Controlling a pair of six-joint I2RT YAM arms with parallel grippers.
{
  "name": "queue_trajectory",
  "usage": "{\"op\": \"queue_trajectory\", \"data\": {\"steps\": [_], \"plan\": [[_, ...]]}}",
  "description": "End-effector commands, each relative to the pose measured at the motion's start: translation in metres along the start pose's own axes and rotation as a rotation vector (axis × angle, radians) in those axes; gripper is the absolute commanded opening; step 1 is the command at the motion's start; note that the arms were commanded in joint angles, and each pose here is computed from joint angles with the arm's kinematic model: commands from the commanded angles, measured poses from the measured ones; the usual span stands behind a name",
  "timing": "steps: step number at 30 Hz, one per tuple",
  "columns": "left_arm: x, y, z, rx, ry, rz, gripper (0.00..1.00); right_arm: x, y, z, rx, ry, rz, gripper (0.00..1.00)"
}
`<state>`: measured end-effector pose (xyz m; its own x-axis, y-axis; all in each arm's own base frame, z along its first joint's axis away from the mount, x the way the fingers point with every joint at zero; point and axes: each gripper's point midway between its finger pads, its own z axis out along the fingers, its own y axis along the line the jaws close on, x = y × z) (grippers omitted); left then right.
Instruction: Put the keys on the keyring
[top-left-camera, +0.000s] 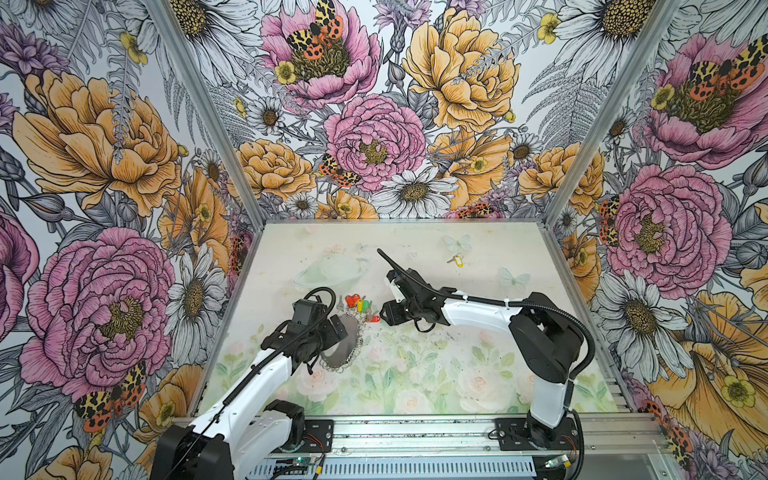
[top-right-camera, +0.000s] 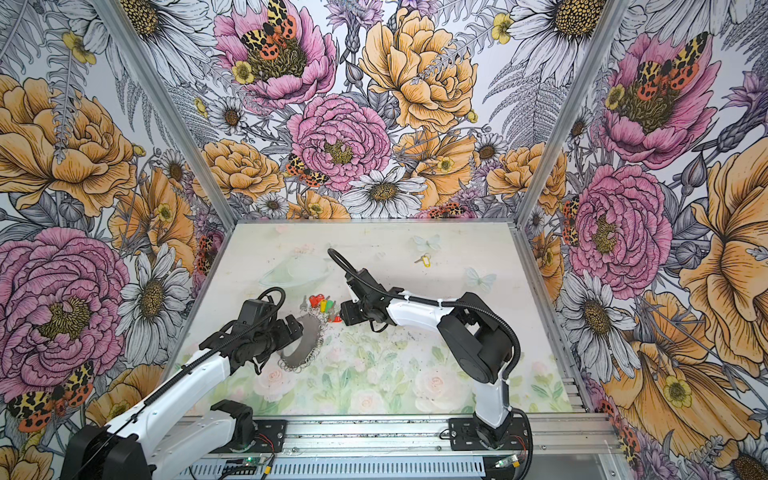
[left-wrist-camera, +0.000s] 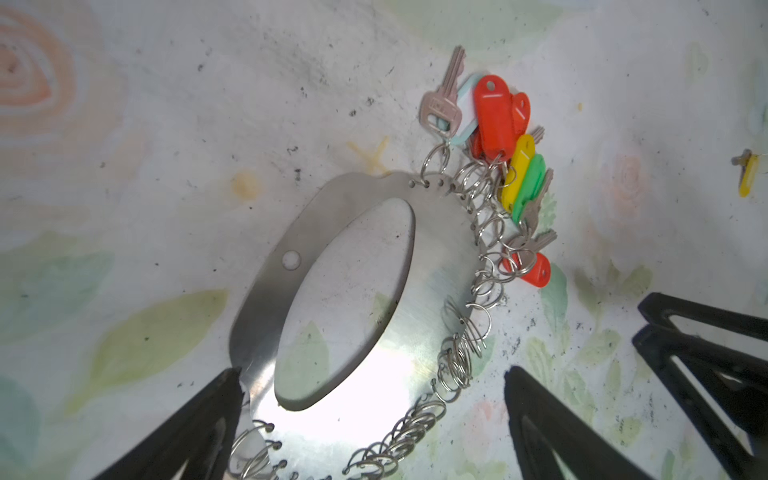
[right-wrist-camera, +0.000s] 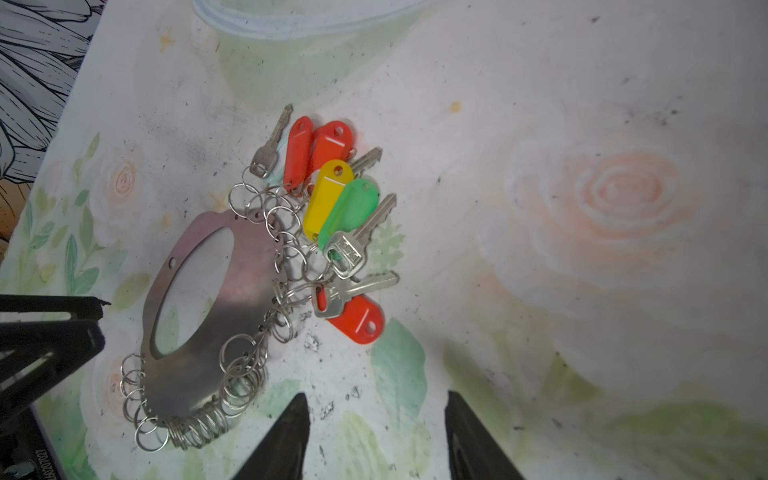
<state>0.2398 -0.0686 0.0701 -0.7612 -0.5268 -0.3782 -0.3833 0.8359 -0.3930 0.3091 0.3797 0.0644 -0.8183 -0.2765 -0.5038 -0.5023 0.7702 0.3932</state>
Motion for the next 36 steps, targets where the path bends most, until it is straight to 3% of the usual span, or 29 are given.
{"op": "queue_trajectory", "data": {"steps": [1,7,26,36], "plan": [[-0.008,0.007,-0.004,-0.019,-0.047,0.0,0.99,-0.009,0.026,0.008,-0.081,-0.008,-0.011,0.46],[-0.012,0.008,-0.005,-0.004,-0.065,-0.015,0.99,-0.004,0.047,0.02,-0.165,0.028,0.0,0.36],[-0.01,0.011,-0.003,-0.005,-0.054,-0.03,0.99,0.01,0.058,0.059,-0.194,0.093,0.086,0.35],[-0.009,0.011,-0.004,0.003,-0.054,-0.035,0.99,-0.003,0.081,0.043,-0.238,0.057,0.033,0.24]]}}
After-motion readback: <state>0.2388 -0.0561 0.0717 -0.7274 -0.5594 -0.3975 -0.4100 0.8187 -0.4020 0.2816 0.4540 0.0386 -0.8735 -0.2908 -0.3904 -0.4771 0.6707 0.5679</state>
